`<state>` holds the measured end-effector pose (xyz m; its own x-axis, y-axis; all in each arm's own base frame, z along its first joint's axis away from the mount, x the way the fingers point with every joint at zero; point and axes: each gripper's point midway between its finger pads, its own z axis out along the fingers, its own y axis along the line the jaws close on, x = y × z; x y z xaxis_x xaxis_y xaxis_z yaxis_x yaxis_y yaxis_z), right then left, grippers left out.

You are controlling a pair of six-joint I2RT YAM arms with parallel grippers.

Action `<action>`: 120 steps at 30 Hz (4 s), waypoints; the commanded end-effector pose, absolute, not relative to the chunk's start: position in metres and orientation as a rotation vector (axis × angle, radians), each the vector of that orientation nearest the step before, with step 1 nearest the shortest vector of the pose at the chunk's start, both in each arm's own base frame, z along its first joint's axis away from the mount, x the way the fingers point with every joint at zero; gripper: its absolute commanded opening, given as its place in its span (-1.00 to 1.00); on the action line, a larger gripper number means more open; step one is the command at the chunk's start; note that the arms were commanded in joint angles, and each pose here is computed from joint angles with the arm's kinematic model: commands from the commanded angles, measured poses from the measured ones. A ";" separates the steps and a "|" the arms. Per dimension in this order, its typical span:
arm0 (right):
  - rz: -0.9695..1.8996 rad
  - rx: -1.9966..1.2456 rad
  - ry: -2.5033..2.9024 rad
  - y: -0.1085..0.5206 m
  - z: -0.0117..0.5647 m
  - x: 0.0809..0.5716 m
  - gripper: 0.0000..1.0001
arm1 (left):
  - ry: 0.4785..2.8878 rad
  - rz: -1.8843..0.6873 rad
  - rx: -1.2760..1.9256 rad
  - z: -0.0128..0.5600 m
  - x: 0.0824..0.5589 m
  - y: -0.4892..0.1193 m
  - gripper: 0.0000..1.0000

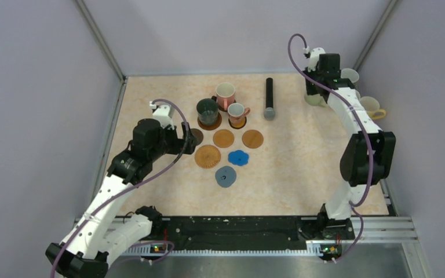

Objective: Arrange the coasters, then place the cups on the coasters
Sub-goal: Pick up the cup from the tray, then place the cup on the coaster.

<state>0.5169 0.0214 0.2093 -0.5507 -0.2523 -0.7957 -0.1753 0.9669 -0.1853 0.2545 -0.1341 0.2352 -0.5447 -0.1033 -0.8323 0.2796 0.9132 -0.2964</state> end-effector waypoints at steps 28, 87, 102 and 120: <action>0.282 -1.158 1.812 0.271 0.203 0.349 -1.00 | 1.956 -0.382 -0.022 0.264 0.259 -0.103 0.93; 0.235 -1.219 1.881 0.279 0.130 0.368 -1.00 | 1.966 -0.399 -0.009 0.262 0.260 -0.107 0.93; 0.241 -1.210 1.886 0.280 0.134 0.370 -1.00 | 1.966 -0.404 -0.005 0.262 0.260 -0.108 0.93; 0.259 -1.209 1.882 0.281 0.140 0.367 -1.00 | 1.967 -0.405 -0.003 0.262 0.260 -0.108 0.93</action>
<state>0.3511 0.2665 0.1018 -0.2415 -0.6911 -0.6812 -0.8365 0.5041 -0.2149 0.2559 -0.1057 0.2559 -0.4459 -0.1711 -0.8786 0.1705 0.9474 -0.2710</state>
